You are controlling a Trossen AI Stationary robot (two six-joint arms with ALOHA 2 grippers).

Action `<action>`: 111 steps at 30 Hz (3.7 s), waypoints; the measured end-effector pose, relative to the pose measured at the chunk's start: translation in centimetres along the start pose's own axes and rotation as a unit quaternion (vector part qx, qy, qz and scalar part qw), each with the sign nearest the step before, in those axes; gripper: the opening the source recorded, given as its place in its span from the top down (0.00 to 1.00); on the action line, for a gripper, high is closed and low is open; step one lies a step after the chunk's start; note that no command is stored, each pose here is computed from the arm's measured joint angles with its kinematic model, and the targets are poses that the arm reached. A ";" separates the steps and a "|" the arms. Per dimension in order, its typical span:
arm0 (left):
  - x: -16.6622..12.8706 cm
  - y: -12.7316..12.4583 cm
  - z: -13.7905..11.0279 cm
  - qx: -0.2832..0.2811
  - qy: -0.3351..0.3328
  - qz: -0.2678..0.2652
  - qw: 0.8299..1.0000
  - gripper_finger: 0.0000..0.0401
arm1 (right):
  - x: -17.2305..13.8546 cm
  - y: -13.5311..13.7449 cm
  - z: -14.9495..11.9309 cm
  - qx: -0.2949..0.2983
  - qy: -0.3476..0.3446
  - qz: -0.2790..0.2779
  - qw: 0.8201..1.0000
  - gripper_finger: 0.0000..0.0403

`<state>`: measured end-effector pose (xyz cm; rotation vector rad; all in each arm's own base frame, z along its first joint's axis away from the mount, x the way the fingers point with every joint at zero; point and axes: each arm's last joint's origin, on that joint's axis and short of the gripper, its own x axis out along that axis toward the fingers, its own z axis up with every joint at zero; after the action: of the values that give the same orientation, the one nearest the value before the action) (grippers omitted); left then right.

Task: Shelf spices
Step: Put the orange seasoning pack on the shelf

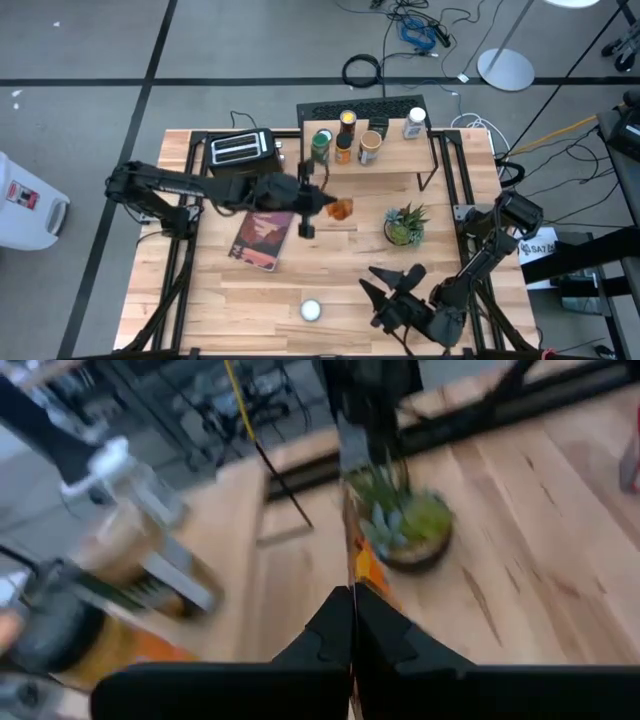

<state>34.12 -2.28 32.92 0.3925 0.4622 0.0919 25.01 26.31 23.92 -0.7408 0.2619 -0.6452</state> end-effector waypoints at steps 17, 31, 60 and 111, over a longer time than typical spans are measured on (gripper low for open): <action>2.6 10.1 6.4 0.044 -0.060 -0.014 0.997 1.00 | -5.0 0.7 -0.6 0.071 -0.045 0.053 0.995 0.51; 8.0 16.1 8.0 0.054 -0.084 -0.016 0.995 1.00 | -6.4 1.4 -2.0 0.088 -0.057 0.070 0.992 0.51; 14.3 16.9 4.6 0.102 -0.101 -0.031 0.989 1.00 | -6.0 2.4 -7.3 0.196 0.014 0.179 0.964 0.51; 18.5 15.6 1.4 0.174 -0.047 -0.033 0.983 0.89 | -5.3 2.0 -8.5 0.192 0.034 0.161 0.968 0.51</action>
<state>51.31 14.82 32.38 0.7211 0.3968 -0.0727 18.06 26.16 16.50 -0.2934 0.3013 -0.3948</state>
